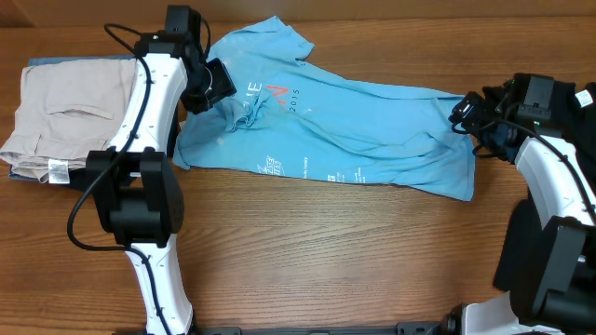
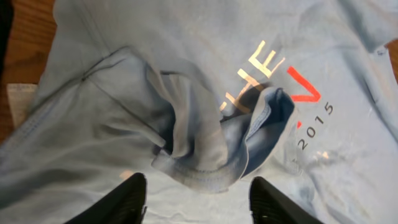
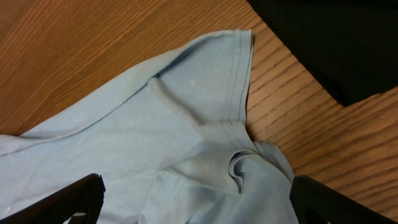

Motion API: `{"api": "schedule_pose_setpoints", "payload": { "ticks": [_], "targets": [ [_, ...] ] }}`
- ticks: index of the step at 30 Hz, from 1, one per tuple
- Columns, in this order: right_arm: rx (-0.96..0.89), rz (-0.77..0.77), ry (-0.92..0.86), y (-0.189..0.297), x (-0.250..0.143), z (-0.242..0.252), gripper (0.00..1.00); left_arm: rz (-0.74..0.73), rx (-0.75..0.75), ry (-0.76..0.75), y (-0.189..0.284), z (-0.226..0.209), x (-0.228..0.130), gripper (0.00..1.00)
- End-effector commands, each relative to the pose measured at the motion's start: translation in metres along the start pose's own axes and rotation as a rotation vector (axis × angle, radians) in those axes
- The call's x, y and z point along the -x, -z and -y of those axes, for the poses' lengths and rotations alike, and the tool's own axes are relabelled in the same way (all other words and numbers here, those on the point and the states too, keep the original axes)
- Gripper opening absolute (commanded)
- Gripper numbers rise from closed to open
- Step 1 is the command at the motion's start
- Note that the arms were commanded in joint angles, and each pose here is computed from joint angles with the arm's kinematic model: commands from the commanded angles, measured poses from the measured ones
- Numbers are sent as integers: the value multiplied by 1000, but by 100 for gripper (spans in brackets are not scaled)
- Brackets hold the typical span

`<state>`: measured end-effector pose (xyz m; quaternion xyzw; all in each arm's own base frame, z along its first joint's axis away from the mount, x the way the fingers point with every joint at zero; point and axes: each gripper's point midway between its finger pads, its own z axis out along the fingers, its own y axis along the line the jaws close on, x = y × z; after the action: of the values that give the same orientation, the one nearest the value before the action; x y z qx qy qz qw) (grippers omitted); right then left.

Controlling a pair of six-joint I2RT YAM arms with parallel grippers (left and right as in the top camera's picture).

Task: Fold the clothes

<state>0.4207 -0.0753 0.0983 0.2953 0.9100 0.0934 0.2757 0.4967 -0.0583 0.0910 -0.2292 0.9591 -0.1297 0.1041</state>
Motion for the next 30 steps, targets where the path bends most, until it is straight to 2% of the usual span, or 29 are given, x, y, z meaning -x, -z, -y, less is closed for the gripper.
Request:
{"api": "schedule_pose_setpoints", "payload": {
  "ticks": [1, 4, 7, 16, 17, 19, 20, 25, 30],
  "targets": [
    [7, 38, 6, 9, 12, -5, 100, -41, 12, 135, -23, -6, -13, 56],
    [7, 38, 6, 9, 12, -5, 100, -26, 3, 166, -36, -9, -12, 51],
    [7, 38, 6, 9, 12, -5, 100, 10, 43, 197, -40, -17, -7, 39],
    [7, 38, 6, 9, 12, -5, 100, 4, 68, 212, -66, -25, -5, 33],
    [7, 38, 6, 9, 12, -5, 100, 6, 66, 212, -66, -25, -4, 29],
    [7, 38, 6, 9, 12, -5, 100, 11, 62, 211, -66, -25, -3, 10],
    [7, 38, 6, 9, 12, -5, 100, 23, 51, 209, -66, -22, 0, 4],
    [7, 38, 6, 9, 12, -5, 100, 59, -45, 236, -61, -16, 22, 4],
    [7, 38, 6, 9, 12, -5, 100, 155, -97, 293, -52, -31, 59, 4]
  ]
}}
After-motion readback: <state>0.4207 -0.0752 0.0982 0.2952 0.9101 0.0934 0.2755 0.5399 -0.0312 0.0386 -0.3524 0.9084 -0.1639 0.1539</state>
